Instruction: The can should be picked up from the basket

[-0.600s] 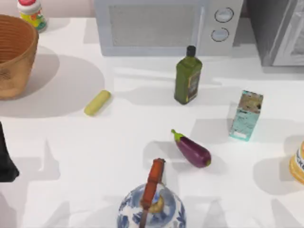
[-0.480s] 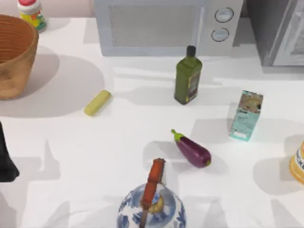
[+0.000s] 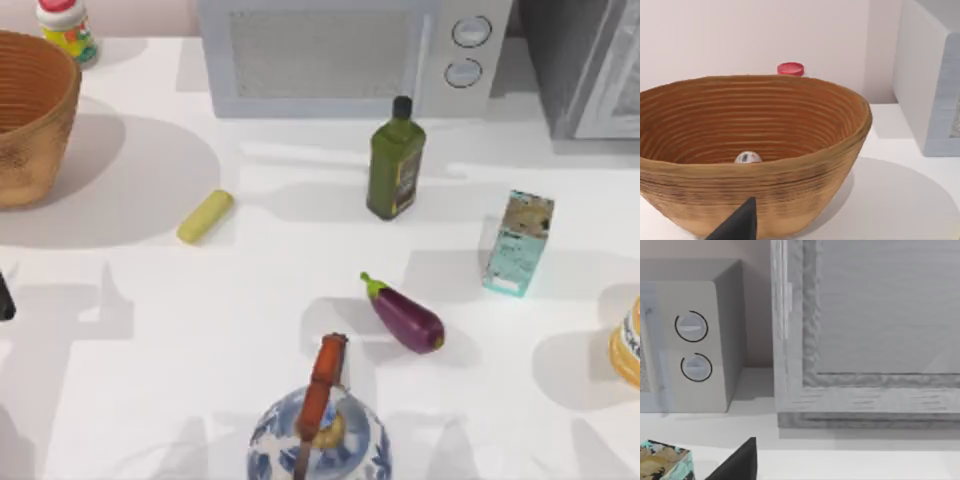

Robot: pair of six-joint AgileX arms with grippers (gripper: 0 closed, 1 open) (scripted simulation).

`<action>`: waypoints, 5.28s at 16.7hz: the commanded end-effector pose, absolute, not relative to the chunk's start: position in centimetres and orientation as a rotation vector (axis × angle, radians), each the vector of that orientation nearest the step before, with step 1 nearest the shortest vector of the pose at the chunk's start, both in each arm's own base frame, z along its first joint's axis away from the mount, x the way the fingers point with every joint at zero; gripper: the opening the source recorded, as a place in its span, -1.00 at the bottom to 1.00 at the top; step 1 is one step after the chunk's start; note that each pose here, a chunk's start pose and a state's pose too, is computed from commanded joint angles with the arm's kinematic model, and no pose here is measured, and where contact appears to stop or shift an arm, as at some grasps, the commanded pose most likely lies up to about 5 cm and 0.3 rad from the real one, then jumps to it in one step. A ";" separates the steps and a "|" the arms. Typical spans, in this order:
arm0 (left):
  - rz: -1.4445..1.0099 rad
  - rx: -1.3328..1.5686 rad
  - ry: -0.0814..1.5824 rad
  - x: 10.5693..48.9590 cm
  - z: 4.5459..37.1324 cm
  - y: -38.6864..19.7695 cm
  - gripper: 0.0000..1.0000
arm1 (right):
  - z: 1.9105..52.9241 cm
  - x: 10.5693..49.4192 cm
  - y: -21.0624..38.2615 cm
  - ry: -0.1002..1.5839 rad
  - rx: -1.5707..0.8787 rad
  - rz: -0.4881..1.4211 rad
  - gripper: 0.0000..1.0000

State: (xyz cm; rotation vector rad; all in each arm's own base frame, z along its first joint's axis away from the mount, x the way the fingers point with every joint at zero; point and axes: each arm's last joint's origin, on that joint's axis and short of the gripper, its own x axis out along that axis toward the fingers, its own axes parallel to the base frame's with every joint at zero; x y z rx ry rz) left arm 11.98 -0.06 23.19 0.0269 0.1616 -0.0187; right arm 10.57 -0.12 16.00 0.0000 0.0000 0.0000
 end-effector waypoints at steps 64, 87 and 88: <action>-0.053 -0.025 1.467 49.6 13.4 9.6 -1.00 | 16.0 10.6 -0.1 0.000 0.000 0.000 1.00; 0.027 0.044 0.578 21.1 30.8 1.6 -1.00 | 16.0 10.6 -0.1 0.000 0.000 0.000 1.00; 0.026 0.043 0.505 18.8 29.8 1.2 -1.00 | 16.0 10.6 -0.1 0.000 0.000 0.000 1.00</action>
